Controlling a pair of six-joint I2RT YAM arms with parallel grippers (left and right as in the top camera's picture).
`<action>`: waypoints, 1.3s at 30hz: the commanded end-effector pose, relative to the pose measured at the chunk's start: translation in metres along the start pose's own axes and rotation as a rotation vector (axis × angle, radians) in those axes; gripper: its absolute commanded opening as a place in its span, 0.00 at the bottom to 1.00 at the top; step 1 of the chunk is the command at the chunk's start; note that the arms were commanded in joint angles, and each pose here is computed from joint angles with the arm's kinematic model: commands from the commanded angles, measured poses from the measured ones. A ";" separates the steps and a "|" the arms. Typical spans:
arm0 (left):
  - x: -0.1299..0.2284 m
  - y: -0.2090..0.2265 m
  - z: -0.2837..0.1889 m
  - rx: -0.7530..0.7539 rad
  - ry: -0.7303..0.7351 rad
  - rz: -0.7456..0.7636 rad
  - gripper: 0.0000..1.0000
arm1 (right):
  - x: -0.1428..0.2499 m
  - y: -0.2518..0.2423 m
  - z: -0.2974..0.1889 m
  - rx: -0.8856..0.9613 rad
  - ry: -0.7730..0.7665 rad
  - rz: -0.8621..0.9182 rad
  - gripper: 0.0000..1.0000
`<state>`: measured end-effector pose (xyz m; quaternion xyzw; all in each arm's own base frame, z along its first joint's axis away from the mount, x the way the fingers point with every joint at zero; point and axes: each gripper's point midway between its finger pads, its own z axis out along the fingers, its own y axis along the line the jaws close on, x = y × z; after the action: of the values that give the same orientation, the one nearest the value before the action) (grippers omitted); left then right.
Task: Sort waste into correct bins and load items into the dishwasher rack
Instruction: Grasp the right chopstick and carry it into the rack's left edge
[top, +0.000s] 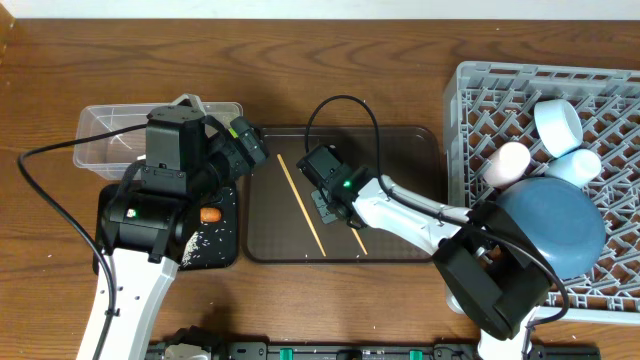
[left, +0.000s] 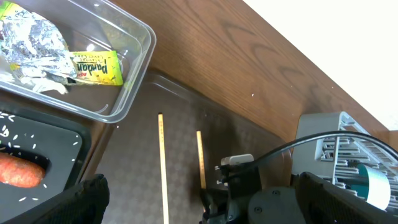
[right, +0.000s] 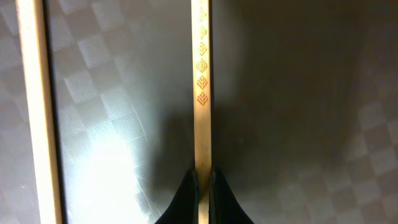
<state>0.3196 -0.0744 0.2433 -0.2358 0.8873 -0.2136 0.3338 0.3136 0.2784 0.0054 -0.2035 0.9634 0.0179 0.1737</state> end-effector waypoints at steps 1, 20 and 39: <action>-0.005 0.000 -0.002 -0.005 -0.018 0.015 0.98 | -0.029 -0.009 -0.025 0.011 -0.071 0.033 0.01; -0.005 0.000 -0.002 -0.005 -0.018 0.014 0.98 | 0.000 -0.191 -0.225 0.160 -0.226 0.476 0.01; -0.005 0.000 -0.002 -0.005 -0.018 0.015 0.98 | 0.057 -0.247 -0.153 0.300 0.040 0.389 0.01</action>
<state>0.3194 -0.0744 0.2430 -0.2359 0.8875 -0.2134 0.3334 0.3110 0.0179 0.1445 0.0493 0.9788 -0.0795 0.1823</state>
